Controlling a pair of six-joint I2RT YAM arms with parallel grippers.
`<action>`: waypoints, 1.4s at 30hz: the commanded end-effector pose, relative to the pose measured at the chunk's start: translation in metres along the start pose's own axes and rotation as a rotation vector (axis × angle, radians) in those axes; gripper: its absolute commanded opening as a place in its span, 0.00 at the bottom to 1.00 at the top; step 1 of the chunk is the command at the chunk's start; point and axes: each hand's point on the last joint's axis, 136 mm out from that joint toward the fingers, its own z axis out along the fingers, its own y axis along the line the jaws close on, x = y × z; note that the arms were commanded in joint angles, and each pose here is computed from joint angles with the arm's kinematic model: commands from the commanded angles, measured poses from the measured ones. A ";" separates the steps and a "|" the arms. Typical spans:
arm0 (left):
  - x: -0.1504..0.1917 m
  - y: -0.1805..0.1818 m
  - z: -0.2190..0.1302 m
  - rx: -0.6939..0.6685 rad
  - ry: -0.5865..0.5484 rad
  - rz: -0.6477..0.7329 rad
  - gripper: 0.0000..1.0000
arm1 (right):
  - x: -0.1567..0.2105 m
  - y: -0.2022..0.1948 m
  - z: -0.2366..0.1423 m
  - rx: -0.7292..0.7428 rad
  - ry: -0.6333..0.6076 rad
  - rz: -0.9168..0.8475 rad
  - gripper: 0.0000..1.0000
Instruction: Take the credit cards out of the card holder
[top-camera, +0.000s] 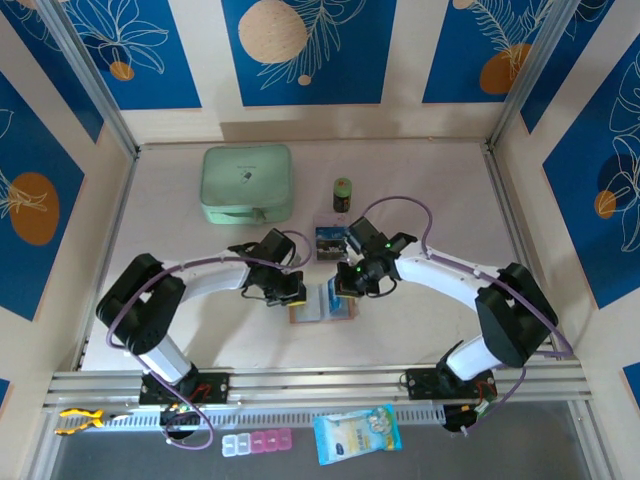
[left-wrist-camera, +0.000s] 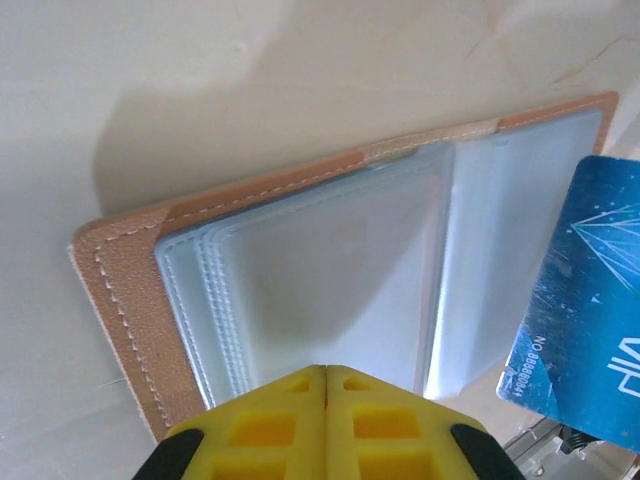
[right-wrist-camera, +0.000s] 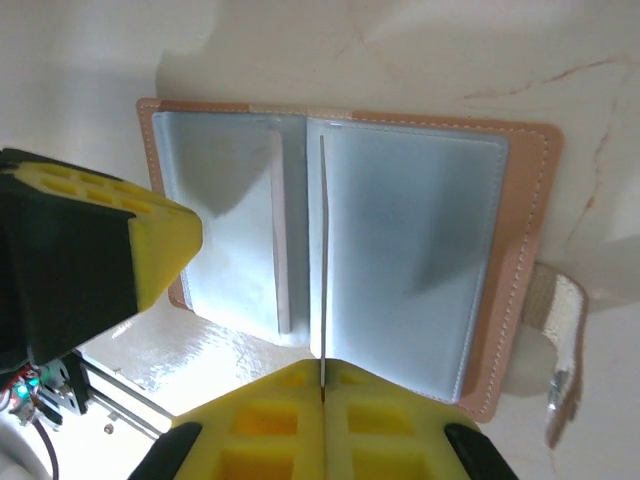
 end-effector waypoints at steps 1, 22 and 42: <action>-0.005 -0.011 -0.015 0.008 -0.036 0.037 0.07 | 0.002 -0.001 -0.019 0.011 0.011 -0.102 0.04; -0.009 0.000 -0.034 0.025 -0.119 0.018 0.08 | -0.001 -0.001 -0.047 0.128 0.169 -1.285 0.00; -0.020 0.007 -0.045 0.045 -0.133 -0.018 0.10 | -0.132 0.012 -0.066 0.073 0.038 -1.404 0.00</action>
